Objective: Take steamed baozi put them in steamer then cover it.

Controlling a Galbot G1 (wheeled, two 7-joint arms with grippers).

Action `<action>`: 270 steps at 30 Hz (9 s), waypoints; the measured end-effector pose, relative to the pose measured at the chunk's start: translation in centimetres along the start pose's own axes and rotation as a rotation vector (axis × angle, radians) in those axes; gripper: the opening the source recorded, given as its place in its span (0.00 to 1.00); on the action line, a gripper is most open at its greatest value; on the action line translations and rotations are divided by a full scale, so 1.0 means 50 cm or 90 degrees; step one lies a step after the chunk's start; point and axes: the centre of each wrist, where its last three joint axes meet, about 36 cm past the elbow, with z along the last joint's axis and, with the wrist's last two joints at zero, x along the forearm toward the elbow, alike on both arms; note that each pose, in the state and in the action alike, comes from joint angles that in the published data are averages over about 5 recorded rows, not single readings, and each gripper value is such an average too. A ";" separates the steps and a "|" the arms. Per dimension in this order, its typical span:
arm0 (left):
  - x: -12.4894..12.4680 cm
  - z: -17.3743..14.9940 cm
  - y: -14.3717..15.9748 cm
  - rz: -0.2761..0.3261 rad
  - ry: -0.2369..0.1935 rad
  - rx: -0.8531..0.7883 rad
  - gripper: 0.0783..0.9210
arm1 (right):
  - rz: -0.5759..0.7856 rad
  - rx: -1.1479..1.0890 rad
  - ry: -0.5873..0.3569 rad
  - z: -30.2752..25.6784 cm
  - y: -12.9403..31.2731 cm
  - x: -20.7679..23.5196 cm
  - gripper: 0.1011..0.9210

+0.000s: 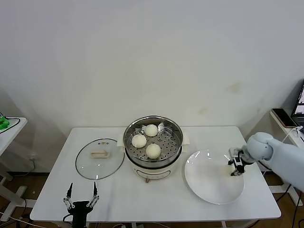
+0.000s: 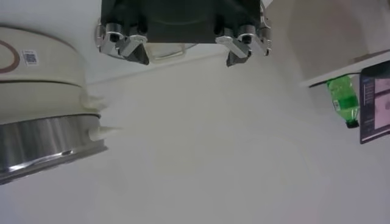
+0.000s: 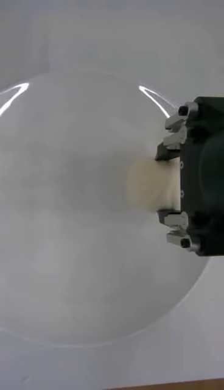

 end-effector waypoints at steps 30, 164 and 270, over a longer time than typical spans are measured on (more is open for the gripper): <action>-0.027 0.001 -0.013 0.015 -0.012 -0.004 0.88 | 0.128 0.061 -0.149 -0.364 -0.146 0.322 0.51; -0.085 -0.001 0.040 0.039 -0.001 -0.148 0.88 | 0.714 -0.619 -0.760 0.026 0.425 -0.083 0.88; -0.489 0.145 0.064 0.159 -0.115 -0.742 0.06 | 0.690 -0.779 -0.743 -0.018 0.743 -0.201 0.88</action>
